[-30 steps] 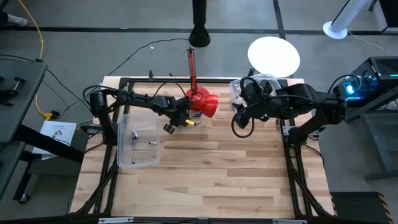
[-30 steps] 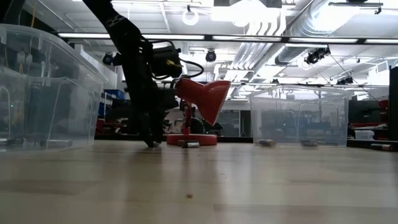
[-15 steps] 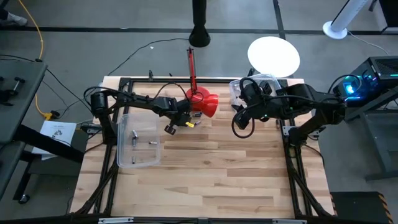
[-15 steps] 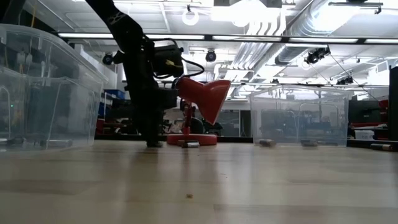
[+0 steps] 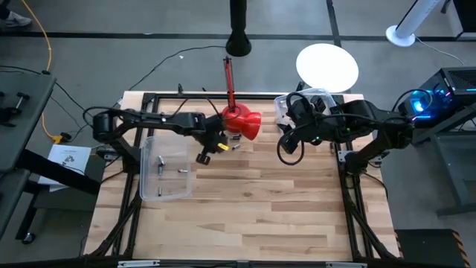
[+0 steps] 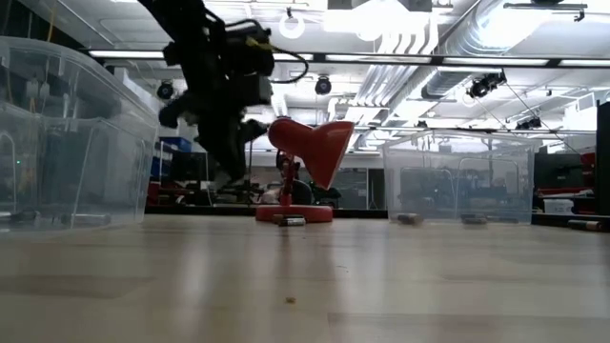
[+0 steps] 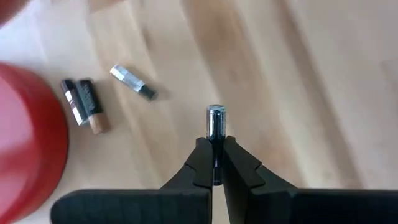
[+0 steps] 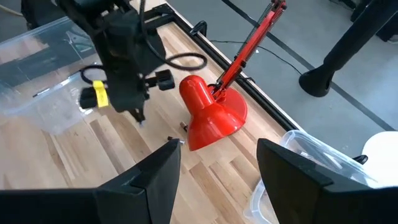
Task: Sort batteries
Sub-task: Put the silver battery into the bottom transparent bin
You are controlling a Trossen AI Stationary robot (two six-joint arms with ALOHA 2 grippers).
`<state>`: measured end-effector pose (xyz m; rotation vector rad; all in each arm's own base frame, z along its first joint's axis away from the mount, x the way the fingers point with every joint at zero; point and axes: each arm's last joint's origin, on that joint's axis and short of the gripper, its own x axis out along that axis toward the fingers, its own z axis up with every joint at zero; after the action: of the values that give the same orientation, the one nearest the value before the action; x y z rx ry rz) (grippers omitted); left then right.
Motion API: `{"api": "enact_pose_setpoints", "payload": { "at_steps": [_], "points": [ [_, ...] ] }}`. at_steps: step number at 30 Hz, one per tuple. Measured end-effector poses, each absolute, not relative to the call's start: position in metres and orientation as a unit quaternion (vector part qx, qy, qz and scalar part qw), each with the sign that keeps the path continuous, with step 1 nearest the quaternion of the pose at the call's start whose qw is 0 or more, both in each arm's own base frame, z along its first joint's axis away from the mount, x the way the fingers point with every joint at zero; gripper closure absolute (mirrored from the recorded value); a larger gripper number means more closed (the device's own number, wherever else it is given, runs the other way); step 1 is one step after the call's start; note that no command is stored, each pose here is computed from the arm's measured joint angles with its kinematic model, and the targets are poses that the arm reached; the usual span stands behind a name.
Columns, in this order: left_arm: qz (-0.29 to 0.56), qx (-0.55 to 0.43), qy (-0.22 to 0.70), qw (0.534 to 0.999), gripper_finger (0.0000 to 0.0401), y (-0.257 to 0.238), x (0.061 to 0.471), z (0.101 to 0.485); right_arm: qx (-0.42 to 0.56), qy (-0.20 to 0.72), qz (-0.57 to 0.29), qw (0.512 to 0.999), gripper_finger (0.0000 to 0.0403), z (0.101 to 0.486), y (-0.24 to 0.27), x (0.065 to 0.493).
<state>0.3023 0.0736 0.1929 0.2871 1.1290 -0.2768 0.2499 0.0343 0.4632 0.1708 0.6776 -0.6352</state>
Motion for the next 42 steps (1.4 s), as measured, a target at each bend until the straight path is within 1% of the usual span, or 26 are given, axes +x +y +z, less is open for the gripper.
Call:
{"api": "enact_pose_setpoints", "payload": {
  "at_steps": [6,11,16,20,22,25,27,30,32,35,38,40,42],
  "points": [
    [-0.134,0.125,0.492,0.851,0.0399,0.059,0.291,0.224,0.073,0.325,-0.305,0.892,0.0197,0.464,0.034,0.25],
    [-0.117,0.095,0.453,0.879,0.0396,0.04,0.274,0.258,0.07,0.319,-0.301,0.896,0.0197,0.465,0.034,0.252],
    [-0.094,0.075,0.403,0.907,0.0397,0.02,0.255,0.29,0.053,0.305,-0.318,0.896,0.0197,0.466,0.033,0.256],
    [-0.073,0.088,0.418,0.901,0.0398,0.01,0.246,0.294,0.057,0.318,-0.309,0.894,0.0197,0.461,0.034,0.26],
    [-0.078,0.081,0.436,0.893,0.0399,0.004,0.246,0.289,0.081,0.363,-0.283,0.884,0.0197,0.453,0.037,0.261],
    [-0.085,0.063,0.451,0.886,0.04,-0.006,0.246,0.276,0.097,0.471,-0.249,0.841,0.0197,0.427,0.052,0.265],
    [-0.087,0.053,0.441,0.892,0.04,-0.012,0.248,0.267,0.113,0.526,-0.217,0.815,0.0197,0.399,0.072,0.271],
    [-0.088,0.035,0.422,0.902,0.04,-0.019,0.25,0.258,0.188,0.594,-0.144,0.769,0.0197,0.347,0.115,0.273],
    [-0.089,0.029,0.417,0.904,0.04,-0.022,0.25,0.254,0.235,0.625,-0.104,0.737,0.0197,0.306,0.15,0.266],
    [-0.089,0.028,0.404,0.91,0.0401,-0.023,0.252,0.255,0.323,0.603,-0.06,0.727,0.0197,0.258,0.199,0.257],
    [-0.083,0.024,0.39,0.917,0.0401,-0.023,0.254,0.258,0.412,0.549,-0.026,0.727,0.02,0.228,0.226,0.265],
    [-0.082,0.025,0.384,0.919,0.0401,-0.022,0.254,0.259,0.409,0.555,-0.026,0.724,0.0208,0.21,0.236,0.273],
    [-0.08,0.025,0.385,0.919,0.0401,-0.022,0.254,0.258,0.364,0.583,-0.027,0.726,0.0218,0.196,0.244,0.282]
  ]
}}
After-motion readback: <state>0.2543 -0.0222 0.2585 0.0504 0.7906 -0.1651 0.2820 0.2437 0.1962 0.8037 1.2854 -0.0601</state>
